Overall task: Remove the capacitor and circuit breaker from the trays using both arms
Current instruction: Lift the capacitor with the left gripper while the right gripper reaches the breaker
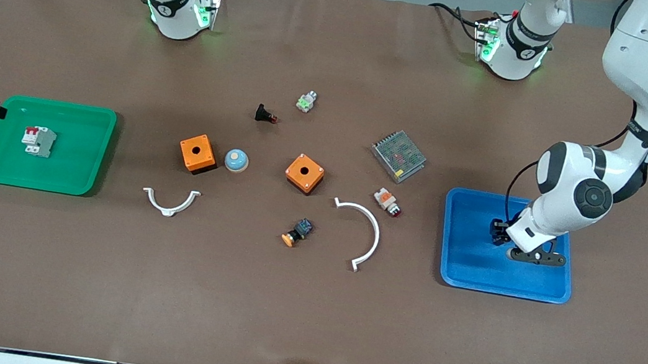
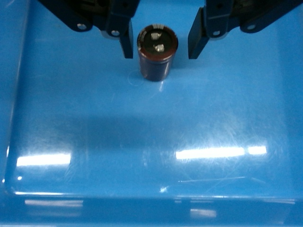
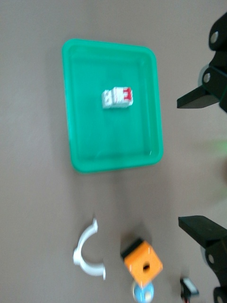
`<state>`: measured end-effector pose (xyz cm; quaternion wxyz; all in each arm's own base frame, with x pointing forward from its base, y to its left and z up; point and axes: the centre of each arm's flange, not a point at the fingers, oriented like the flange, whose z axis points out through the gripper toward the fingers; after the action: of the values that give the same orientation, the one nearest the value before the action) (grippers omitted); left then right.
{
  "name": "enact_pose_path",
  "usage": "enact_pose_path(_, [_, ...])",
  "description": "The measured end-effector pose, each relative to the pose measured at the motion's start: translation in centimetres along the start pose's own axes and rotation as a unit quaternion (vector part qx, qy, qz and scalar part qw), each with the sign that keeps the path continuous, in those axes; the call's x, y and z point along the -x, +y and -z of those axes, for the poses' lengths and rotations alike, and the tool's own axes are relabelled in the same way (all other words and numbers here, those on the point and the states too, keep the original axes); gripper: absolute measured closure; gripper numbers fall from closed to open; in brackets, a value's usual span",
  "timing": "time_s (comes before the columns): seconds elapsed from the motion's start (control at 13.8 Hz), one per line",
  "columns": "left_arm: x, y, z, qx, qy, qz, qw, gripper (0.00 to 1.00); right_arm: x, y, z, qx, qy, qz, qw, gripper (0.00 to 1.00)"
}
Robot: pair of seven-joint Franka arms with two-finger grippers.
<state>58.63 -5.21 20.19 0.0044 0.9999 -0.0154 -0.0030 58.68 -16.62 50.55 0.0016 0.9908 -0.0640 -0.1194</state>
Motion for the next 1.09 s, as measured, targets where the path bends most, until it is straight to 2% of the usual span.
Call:
enact_pose_path(0.14, [-0.5, 0.1, -0.3, 0.001, 0.001, 0.0, 1.0, 0.55, -1.6, 4.9, -4.1, 0.015, -0.014, -0.008, 1.0, 0.0])
enact_pose_path(0.22, [-0.8, 0.1, -0.6, 0.001, 0.001, 0.0, 1.0, 0.55, -2.0, 7.0, -6.1, 0.016, -0.01, 0.001, 1.0, 0.0])
enact_pose_path(0.36, [-1.1, 0.3, -0.8, 0.002, 0.002, -0.001, 1.0, 0.65, -1.9, 10.8, -10.0, 0.012, -0.002, 0.018, 1.0, 0.0])
enact_pose_path(0.51, [-1.3, 1.1, -0.5, 0.005, 0.005, -0.007, 1.0, 0.65, -1.4, 13.0, -13.9, 0.01, 0.011, 0.025, 1.0, 0.0])
enact_pose_path(0.72, [-1.4, 4.7, 0.9, 0.02, 0.008, -0.014, 1.0, 0.65, -0.6, 13.4, -20.4, 0.012, 0.03, 0.039, 0.999, 0.0])
enact_pose_path(0.87, [-0.9, 8.0, 3.3, 0.026, -0.004, -0.005, 1.0, 0.65, -0.1, 13.0, -23.1, 0.016, 0.046, 0.042, 0.998, 0.0])
enact_pose_path(1.09, [0.8, 14.6, 7.3, 0.037, -0.012, 0.017, 0.999, 0.65, 0.4, 12.2, -25.5, 0.018, 0.058, 0.047, 0.997, 0.0])
